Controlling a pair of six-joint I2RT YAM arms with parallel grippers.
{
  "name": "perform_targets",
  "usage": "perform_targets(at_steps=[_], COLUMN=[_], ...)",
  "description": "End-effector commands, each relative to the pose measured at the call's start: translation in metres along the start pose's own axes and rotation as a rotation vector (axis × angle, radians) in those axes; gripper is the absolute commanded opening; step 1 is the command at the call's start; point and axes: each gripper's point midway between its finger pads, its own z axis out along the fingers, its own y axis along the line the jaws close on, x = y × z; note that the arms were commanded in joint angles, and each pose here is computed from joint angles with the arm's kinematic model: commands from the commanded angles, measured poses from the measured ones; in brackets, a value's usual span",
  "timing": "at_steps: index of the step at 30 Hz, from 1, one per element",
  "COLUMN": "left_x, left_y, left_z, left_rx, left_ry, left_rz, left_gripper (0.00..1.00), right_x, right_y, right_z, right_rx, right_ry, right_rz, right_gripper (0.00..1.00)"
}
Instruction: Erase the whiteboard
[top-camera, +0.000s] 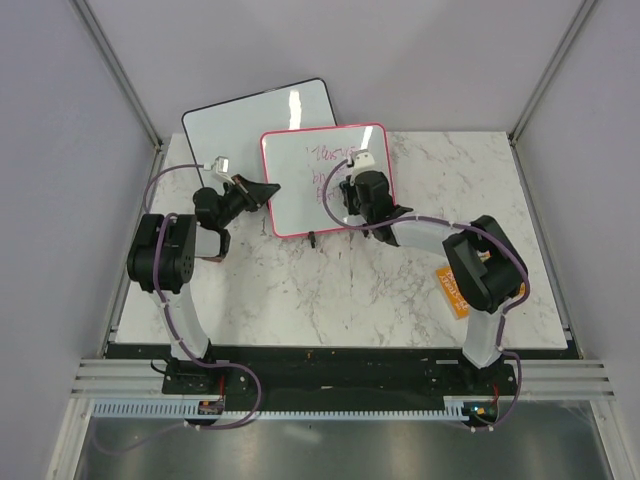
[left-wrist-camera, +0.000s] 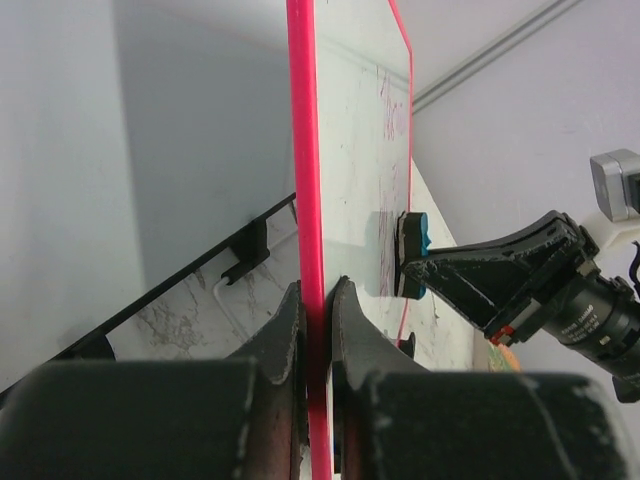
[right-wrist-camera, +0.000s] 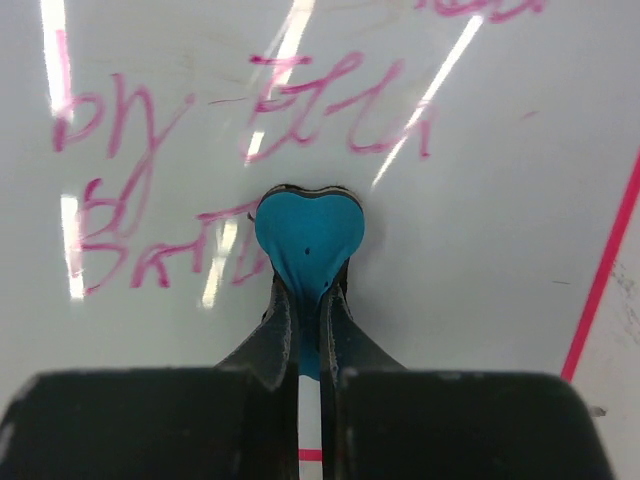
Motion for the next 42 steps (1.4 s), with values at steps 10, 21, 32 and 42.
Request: perform_targets(at_steps=[10, 21, 32, 42], left_x=[0.028, 0.028, 0.027, 0.027], left_y=[0.028, 0.027, 0.028, 0.027], left_z=[-0.002, -0.004, -0.004, -0.004], left_rx=[-0.077, -0.082, -0.085, -0.077], left_ry=[0.095, 0.089, 0.085, 0.087], left_rz=[0.093, 0.093, 0.09, 0.094], left_gripper=[0.02, 0.02, 0.02, 0.02], right_x=[0.022, 0.051, 0.066, 0.089], right_y=[0.147, -0.003, -0.069, 0.068], right_z=[0.016, 0.028, 0.02, 0.016], right_rx=[-0.208, 0.179, 0.221, -0.056], right_ry=[0.134, 0.272, 0.311, 0.413], right_rz=[-0.155, 0.007, 0.099, -0.124], right_gripper=[0.0, 0.0, 0.0, 0.0])
